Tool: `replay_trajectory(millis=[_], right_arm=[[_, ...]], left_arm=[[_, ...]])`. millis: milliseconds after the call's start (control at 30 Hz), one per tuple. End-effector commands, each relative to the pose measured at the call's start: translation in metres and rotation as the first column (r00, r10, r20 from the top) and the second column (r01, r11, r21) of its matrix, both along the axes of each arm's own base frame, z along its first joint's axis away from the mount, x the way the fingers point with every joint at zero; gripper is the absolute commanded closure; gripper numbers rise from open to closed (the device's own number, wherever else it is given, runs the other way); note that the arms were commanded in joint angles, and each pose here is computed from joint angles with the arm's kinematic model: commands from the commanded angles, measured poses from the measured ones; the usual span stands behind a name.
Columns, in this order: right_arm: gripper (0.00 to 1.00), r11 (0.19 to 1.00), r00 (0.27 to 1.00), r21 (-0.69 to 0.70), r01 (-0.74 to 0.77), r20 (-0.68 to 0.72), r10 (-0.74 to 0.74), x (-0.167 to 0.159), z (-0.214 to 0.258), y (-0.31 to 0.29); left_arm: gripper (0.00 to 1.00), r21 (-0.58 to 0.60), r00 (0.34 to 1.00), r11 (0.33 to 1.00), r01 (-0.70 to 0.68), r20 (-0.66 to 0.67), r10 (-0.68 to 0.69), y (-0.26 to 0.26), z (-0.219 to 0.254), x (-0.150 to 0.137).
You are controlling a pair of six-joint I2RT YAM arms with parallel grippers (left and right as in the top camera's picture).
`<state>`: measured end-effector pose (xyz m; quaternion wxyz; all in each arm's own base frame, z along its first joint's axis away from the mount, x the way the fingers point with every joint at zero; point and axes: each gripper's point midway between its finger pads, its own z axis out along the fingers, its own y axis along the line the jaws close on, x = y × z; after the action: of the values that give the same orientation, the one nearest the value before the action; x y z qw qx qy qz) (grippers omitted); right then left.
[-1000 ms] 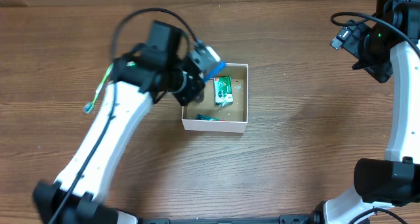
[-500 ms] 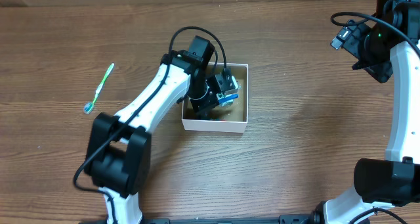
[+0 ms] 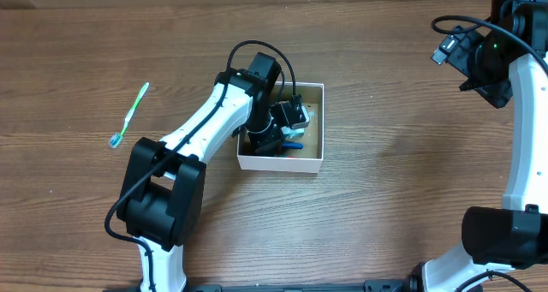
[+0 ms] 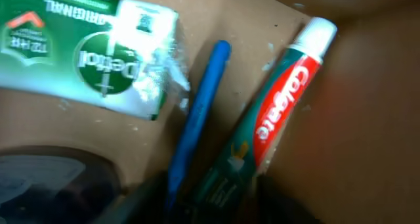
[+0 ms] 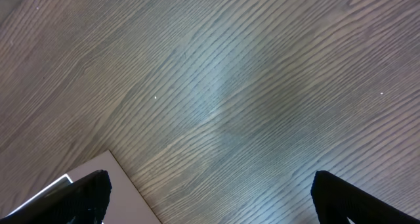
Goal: Pack container
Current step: 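Carry the blue razor over the box and lower it inside, then move left gripper to the green toothbrush and grasp it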
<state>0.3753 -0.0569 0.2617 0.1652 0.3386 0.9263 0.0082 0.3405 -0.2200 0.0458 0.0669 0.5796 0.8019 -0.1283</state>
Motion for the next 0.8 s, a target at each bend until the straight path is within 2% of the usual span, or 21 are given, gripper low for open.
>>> replay_trajectory(millis=[0,167,267,367,467,533,567,633,767], right_arm=[[0.0,1.0,1.0,-0.002,-0.001,0.016,0.001,0.0,0.005,0.0],[0.0,1.0,1.0,-0.002,-0.001,0.016,0.001,0.0,0.005,0.0],[0.0,1.0,1.0,-0.002,-0.001,0.016,0.001,0.0,0.005,0.0],[0.0,1.0,1.0,-0.002,-0.001,0.016,0.001,0.0,0.005,0.0],[0.0,1.0,1.0,-0.002,-0.001,0.016,0.001,0.0,0.005,0.0],[0.0,1.0,1.0,-0.002,-0.001,0.016,0.001,0.0,0.005,0.0],[0.0,1.0,1.0,-0.002,-0.001,0.017,0.001,0.0,0.005,-0.001],[0.0,1.0,1.0,-0.002,-0.001,0.017,0.001,0.0,0.005,-0.001],[0.0,1.0,1.0,-0.002,-0.001,0.016,0.001,0.0,0.005,0.0]], left_arm=[[0.48,-0.021,0.999,0.999,0.033,0.032,-0.032,-0.016,0.022,0.002],[0.48,-0.052,0.994,0.997,0.061,0.1,-0.055,-0.034,0.074,0.01],[0.47,-0.095,0.989,0.995,0.005,0.146,0.009,-0.041,0.118,0.018],[0.46,-0.139,0.979,0.987,-0.078,0.176,0.102,-0.041,0.157,0.024],[0.4,-0.142,0.936,0.958,-0.251,0.217,0.277,-0.018,0.188,0.04],[0.22,-0.14,0.874,0.91,-0.39,0.255,0.414,0.007,0.201,0.056],[0.17,-0.138,0.831,0.873,-0.467,0.268,0.487,0.023,0.205,0.064],[0.13,-0.138,0.738,0.783,-0.607,0.27,0.619,0.058,0.208,0.078],[0.12,-0.113,0.561,0.591,-0.799,0.215,0.8,0.135,0.199,0.093]])
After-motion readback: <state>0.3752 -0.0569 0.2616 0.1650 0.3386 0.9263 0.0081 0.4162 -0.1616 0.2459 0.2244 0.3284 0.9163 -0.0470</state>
